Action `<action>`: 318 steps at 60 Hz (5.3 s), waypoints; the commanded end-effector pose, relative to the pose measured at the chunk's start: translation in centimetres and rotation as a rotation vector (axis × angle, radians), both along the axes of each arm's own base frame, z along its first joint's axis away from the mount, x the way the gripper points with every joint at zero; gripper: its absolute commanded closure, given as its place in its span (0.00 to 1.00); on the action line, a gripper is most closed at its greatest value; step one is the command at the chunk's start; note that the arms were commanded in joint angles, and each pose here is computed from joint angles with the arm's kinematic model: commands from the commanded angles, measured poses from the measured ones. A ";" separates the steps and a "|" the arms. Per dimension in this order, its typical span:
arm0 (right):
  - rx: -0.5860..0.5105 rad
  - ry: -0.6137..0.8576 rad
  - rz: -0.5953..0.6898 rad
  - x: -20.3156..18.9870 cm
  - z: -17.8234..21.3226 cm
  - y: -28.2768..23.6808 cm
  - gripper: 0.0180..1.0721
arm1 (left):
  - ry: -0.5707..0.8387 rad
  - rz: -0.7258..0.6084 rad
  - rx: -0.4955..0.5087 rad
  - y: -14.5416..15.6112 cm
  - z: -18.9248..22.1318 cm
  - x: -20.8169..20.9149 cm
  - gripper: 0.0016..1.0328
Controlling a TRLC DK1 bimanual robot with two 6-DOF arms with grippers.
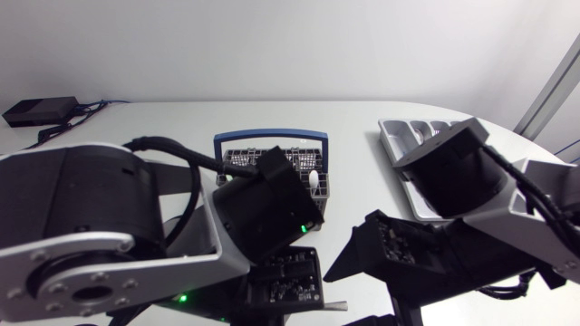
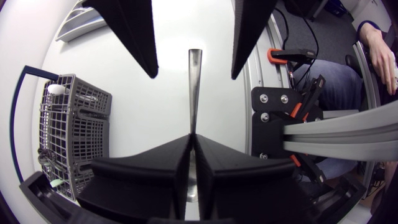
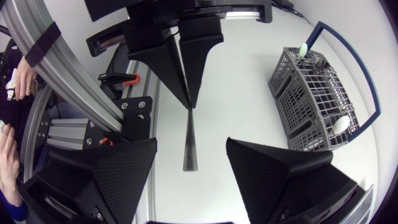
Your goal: Unload the cutlery basket into the drawer organizer.
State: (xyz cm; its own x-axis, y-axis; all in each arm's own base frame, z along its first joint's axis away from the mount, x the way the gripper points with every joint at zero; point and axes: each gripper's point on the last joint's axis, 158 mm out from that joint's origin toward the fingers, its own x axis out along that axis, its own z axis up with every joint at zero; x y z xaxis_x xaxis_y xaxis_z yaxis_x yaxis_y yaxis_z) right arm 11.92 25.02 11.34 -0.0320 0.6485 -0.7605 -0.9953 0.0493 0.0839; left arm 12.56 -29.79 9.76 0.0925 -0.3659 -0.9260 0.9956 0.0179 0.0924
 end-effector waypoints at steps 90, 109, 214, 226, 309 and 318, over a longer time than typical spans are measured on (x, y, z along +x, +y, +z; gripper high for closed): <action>-0.045 0.032 0.019 -0.2 -2.8 -1.7 0.95 | -0.038 0.265 -0.204 0.2 7.1 6.7 0.08; -0.038 0.002 -0.068 4.0 -3.5 -9.4 0.95 | -0.047 0.508 -0.348 2.8 9.8 11.8 0.05; -0.406 -0.210 -0.269 22.9 -9.1 -42.1 0.95 | -0.161 0.765 -0.352 8.0 7.2 14.8 0.05; -0.437 -0.247 -0.244 24.3 -10.3 -42.0 0.81 | -0.172 0.781 -0.352 8.6 7.0 14.6 0.05; -0.113 -0.250 -0.820 21.9 1.8 -20.8 0.08 | -0.067 1.169 -0.304 12.8 5.0 19.2 0.03; -0.053 -0.235 -0.877 21.3 3.4 -18.5 0.08 | -0.072 1.178 -0.307 12.9 4.8 20.0 0.04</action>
State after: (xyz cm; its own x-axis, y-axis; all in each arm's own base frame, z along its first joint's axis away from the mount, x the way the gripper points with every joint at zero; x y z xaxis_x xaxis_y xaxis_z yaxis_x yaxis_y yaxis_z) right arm 34.12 5.36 14.98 0.6215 0.3220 -0.7141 -0.6161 0.7639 -0.1918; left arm 31.39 -16.68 14.03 0.5481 -0.2305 -0.8040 0.3746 0.9271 -0.0104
